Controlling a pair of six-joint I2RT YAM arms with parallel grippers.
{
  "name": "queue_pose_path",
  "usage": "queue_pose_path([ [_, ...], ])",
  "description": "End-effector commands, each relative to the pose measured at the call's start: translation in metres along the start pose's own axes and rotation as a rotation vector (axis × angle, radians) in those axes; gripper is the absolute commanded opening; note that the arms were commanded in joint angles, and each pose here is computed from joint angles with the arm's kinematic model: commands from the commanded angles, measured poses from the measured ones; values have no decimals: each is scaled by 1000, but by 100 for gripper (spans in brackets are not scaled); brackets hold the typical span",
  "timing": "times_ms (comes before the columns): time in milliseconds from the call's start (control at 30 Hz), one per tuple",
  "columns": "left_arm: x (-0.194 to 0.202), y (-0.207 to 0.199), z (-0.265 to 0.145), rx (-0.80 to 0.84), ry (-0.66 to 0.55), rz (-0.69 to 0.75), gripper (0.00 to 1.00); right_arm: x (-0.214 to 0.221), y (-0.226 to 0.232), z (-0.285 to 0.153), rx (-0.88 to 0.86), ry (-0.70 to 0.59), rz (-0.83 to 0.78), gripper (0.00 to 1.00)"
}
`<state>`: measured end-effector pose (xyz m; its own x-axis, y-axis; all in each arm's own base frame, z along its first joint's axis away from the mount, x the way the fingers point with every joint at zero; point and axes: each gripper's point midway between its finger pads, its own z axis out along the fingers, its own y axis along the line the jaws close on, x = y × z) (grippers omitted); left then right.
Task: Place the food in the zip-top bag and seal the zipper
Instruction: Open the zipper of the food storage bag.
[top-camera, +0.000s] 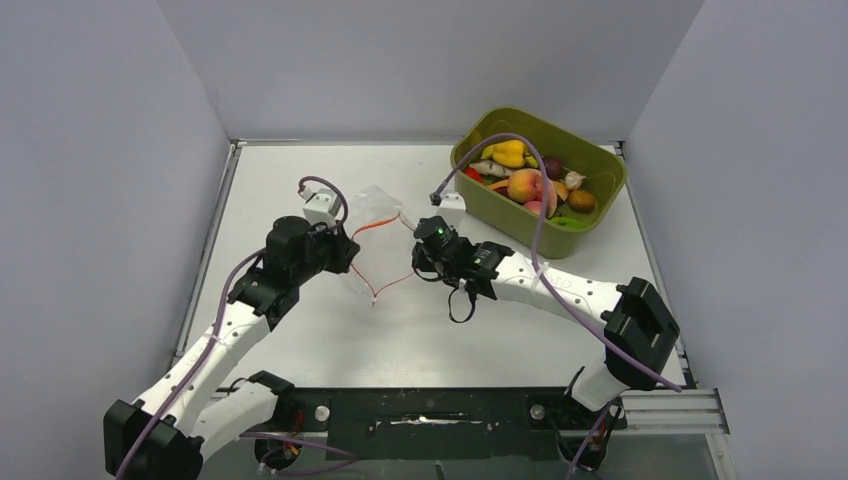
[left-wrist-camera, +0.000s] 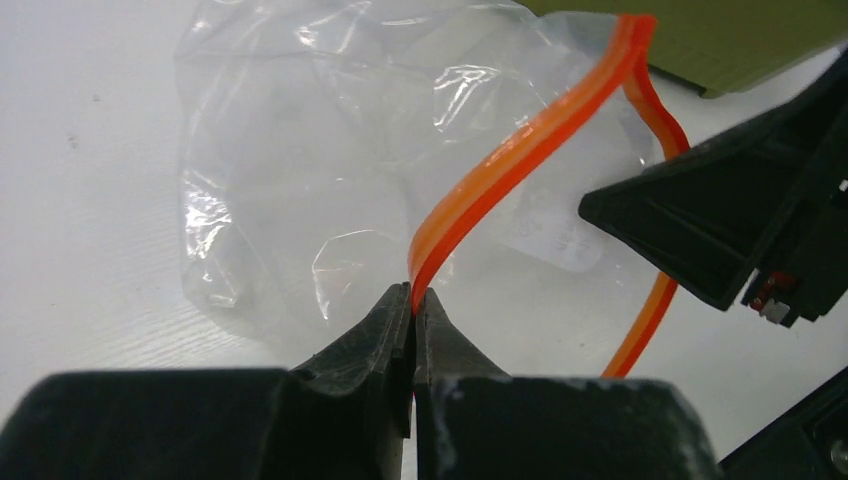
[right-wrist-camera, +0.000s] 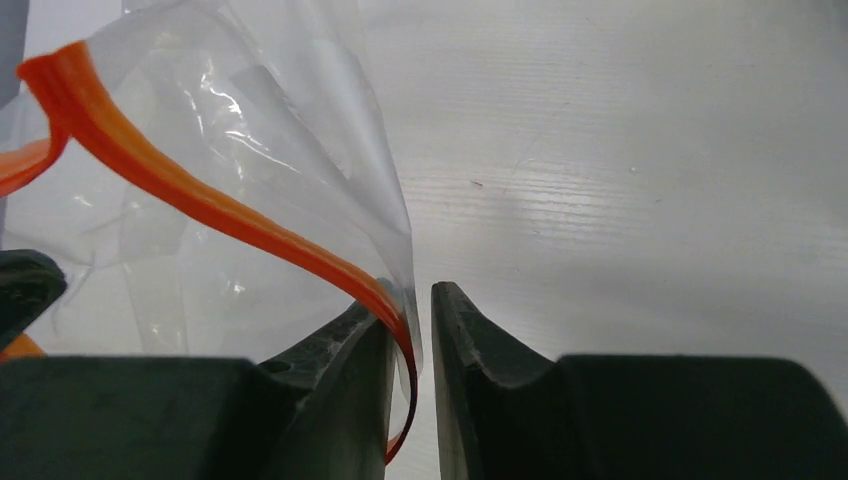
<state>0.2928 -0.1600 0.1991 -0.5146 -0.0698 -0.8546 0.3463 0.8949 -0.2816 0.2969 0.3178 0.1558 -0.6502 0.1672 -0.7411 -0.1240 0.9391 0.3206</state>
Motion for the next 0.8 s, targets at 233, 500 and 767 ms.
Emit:
queue_pose_path([
  [233, 6, -19, -3, 154, -67, 92, 0, -45, 60, -33, -291, -74, -30, 50],
  [500, 2, -20, -5, 161, -97, 101, 0, -81, 57, -67, -328, -137, -114, 68],
  [767, 8, -20, -9, 152, -51, 85, 0, -127, 16, -86, -181, -235, -235, 68],
])
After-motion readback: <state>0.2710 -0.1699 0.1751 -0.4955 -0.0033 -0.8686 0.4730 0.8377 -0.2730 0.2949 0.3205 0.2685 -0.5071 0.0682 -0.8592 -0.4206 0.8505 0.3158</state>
